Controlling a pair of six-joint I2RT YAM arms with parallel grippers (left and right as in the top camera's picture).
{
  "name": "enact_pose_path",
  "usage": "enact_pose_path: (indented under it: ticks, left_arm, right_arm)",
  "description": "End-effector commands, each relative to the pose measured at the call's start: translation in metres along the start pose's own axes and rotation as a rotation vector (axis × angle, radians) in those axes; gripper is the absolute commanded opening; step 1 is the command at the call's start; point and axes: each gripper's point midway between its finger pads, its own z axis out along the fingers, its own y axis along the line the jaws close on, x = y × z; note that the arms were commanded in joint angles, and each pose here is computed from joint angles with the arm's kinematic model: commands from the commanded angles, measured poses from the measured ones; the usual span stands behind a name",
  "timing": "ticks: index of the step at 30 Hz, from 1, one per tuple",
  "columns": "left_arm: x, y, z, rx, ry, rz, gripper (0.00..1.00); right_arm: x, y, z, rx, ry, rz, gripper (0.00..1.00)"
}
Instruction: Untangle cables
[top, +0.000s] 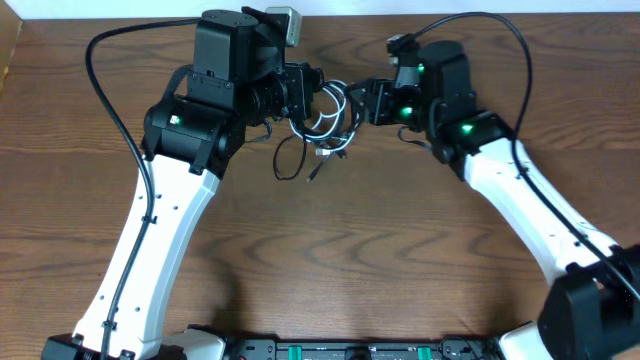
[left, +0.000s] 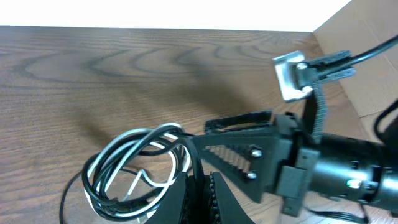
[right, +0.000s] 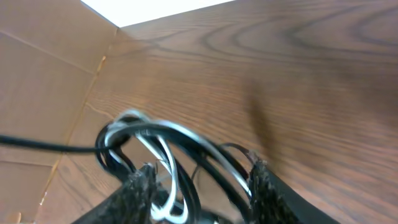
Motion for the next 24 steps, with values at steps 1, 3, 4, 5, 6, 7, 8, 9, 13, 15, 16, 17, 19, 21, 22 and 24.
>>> enact_pose_path:
  ticks: [1,3,4,5,6,7,8,9,13,15,16,17,19,21,22,24]
  left_arm:
    - [-0.0071,-0.0053,-0.0084,0.013,-0.028,-0.005,0.07]
    - [-0.0069,-0.0052,-0.0084,0.012,-0.027,-0.005,0.07]
    - [-0.0068,-0.0052,-0.0084,0.012,-0.027,-0.005,0.07]
    - [-0.0068,-0.0052,-0.0084,0.012,-0.027,-0.005,0.07]
    - [-0.0067,-0.0052,-0.0084,0.013,-0.026,-0.006,0.07]
    - [-0.0063,-0.0051,-0.0084,0.012,-0.025,-0.006,0.07]
    - [-0.0062,-0.0051,-0.0084,0.012,-0.024,-0.007,0.07]
    - [-0.0061,-0.0051,-0.0084,0.012,-0.024,-0.007,0.07]
    - [-0.006,-0.005,-0.0084,0.012,-0.023,-0.014,0.07]
    - [-0.0057,-0.0049,-0.0084,0.011,-0.022,-0.015,0.07]
    - [-0.0055,-0.0048,-0.0084,0.011,-0.021,-0.016,0.07]
    - [-0.0052,-0.0048,-0.0084,0.011,-0.02,-0.017,0.07]
    - [-0.0049,-0.0048,-0.0084,0.011,-0.019,-0.02,0.07]
    - [-0.0044,-0.0046,-0.0084,0.01,-0.017,-0.02,0.07]
    - [-0.0042,-0.0045,-0.0084,0.01,-0.016,-0.021,0.07]
    - [-0.0032,-0.0042,-0.0084,0.009,-0.012,-0.022,0.07]
  right_arm:
    - [0.0039,0.0045,0.0129,-0.005,0.008,0.044,0.44]
    - [0.0072,0.006,0.0181,-0.01,0.014,0.042,0.42]
    - [0.0079,0.0059,0.0191,-0.01,0.016,0.042,0.42]
    - [0.0082,0.0063,0.0199,-0.012,0.016,0.04,0.41]
    - [0.0085,0.0066,0.0201,-0.011,0.016,0.04,0.4]
    - [0.0085,0.0064,0.0202,-0.008,0.015,0.039,0.38]
    - [0.0083,0.0062,0.0204,-0.006,0.013,0.038,0.36]
    - [0.0082,0.0061,0.0204,-0.004,0.012,0.039,0.35]
    - [0.0076,0.0065,0.0204,-0.006,0.01,0.037,0.34]
    - [0.0067,0.0071,0.0204,-0.009,0.006,0.035,0.34]
    - [0.0062,0.0074,0.0204,-0.01,0.004,0.035,0.34]
    - [0.0062,0.0074,0.0204,-0.01,0.004,0.035,0.34]
    - [0.0062,0.0074,0.0204,-0.01,0.004,0.035,0.33]
    - [0.0067,0.007,0.0204,-0.008,0.006,0.035,0.31]
    - [0.0073,0.0062,0.0204,-0.004,0.008,0.036,0.3]
    - [0.0097,0.0044,0.0204,0.003,0.017,0.036,0.26]
